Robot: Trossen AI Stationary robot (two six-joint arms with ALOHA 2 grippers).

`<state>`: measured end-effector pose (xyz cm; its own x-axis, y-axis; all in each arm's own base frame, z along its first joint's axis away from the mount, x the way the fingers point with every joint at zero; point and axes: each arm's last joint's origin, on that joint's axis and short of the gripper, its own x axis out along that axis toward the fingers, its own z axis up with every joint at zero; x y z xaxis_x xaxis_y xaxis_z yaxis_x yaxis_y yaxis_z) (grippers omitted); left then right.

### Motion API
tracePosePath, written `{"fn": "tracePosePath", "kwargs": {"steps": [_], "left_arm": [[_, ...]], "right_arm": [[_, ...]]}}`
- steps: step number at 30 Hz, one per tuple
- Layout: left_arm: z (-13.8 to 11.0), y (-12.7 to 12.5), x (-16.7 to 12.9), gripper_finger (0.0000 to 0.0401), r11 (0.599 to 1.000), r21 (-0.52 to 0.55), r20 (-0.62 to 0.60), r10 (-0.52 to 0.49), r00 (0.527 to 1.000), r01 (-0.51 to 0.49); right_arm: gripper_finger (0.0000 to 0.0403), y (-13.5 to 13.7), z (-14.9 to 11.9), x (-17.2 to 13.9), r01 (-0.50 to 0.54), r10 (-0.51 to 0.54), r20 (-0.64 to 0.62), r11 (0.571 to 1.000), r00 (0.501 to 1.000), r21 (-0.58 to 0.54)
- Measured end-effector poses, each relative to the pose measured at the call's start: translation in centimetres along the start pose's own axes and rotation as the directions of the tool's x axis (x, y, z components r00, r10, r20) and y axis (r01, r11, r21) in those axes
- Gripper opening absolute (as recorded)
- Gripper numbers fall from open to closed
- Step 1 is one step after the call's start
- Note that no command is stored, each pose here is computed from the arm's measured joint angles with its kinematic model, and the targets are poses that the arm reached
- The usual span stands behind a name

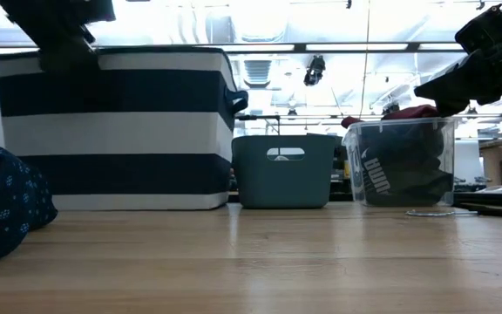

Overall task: Pick & Place Cloths
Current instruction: Adjust the blue bin, then put the dark blue polo shirt into the blue bin

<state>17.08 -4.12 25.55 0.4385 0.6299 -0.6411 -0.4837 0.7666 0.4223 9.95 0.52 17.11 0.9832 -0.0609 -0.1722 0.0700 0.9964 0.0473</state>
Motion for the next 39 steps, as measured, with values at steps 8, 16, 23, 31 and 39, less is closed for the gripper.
{"fn": "tracePosePath", "kwargs": {"steps": [8,16,23,31,39], "left_arm": [[0.7,1.9,3.1,0.0009,0.991,-0.033,-0.095,0.123,0.988,-0.126],[2.3,2.2,4.4,0.0012,0.992,-0.069,-0.038,0.107,0.993,-0.110],[3.3,2.3,1.4,0.0034,0.989,-0.107,-0.073,-0.111,0.991,0.103],[4.4,0.8,-4.0,0.0056,0.950,-0.113,0.076,-0.283,0.956,0.290],[2.6,-2.2,-8.9,0.0076,0.874,-0.109,0.153,-0.456,0.877,0.474]], "right_arm": [[0.0008,0.0,0.0,0.0,0.000,0.000,0.000,1.000,1.000,0.001],[0.0008,0.0,0.0,0.0,0.000,0.000,0.000,1.000,1.000,0.001],[0.0008,0.0,0.0,0.0,0.000,0.000,0.000,1.000,1.000,0.000],[0.0008,0.0,0.0,0.0,0.000,0.000,0.000,1.000,1.000,0.001],[0.0008,0.0,0.0,0.0,0.000,0.000,0.000,1.000,1.000,0.001]]}}
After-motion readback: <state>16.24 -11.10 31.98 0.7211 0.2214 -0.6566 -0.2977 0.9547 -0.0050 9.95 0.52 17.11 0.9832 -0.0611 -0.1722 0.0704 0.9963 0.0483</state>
